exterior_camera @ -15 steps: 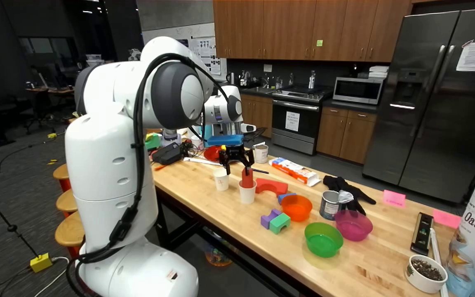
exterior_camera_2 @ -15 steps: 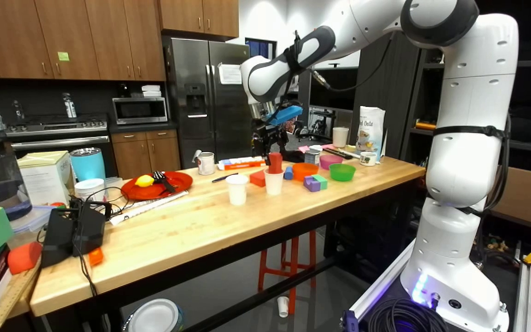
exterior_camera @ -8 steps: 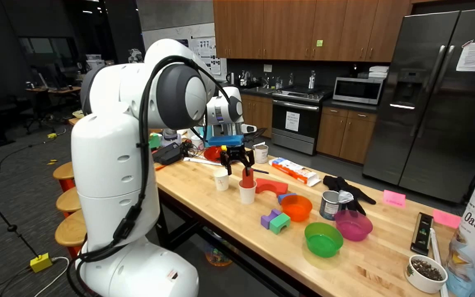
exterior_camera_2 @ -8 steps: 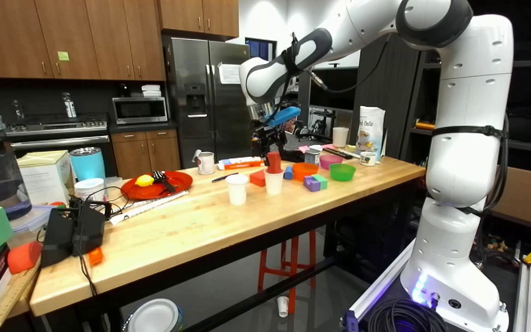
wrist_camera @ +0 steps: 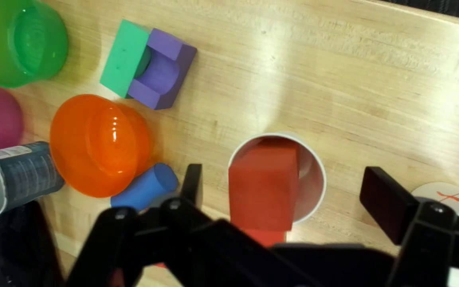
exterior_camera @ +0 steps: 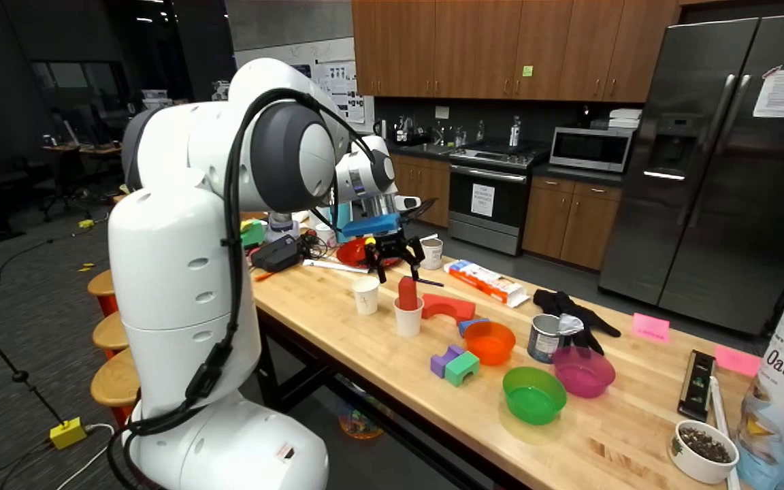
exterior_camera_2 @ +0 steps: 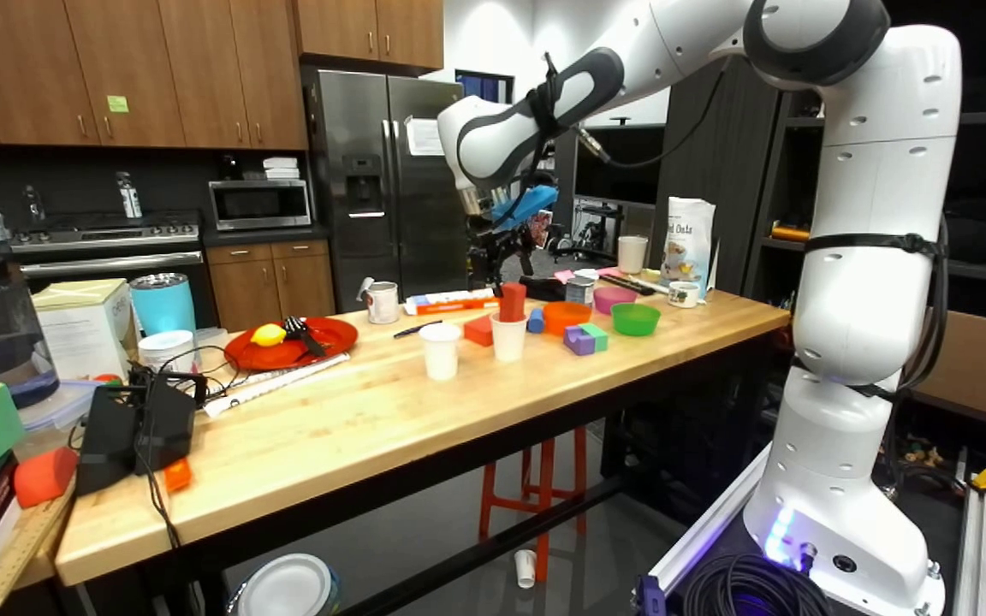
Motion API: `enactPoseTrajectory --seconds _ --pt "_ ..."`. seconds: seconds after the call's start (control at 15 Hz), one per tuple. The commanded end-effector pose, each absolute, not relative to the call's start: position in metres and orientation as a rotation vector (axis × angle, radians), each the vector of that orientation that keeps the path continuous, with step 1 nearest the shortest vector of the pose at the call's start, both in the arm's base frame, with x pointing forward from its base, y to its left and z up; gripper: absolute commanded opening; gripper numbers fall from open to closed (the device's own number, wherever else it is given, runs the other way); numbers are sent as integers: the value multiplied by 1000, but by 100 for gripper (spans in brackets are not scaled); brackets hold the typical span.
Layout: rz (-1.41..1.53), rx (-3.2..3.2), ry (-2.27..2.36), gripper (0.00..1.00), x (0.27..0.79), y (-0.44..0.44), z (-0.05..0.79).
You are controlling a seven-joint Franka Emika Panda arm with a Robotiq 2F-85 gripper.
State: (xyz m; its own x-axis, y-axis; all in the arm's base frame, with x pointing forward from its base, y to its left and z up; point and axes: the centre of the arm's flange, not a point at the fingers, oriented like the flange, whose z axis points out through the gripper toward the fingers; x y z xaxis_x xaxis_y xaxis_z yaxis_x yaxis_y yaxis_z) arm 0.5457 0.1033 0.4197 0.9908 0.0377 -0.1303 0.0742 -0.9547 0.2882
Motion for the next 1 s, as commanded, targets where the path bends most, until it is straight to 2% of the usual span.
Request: enactPoseTrajectory --seconds 0.0,0.93 --pt "-177 2828 76 100 546 104 425" --pt "-204 2901 55 100 554 107 401"
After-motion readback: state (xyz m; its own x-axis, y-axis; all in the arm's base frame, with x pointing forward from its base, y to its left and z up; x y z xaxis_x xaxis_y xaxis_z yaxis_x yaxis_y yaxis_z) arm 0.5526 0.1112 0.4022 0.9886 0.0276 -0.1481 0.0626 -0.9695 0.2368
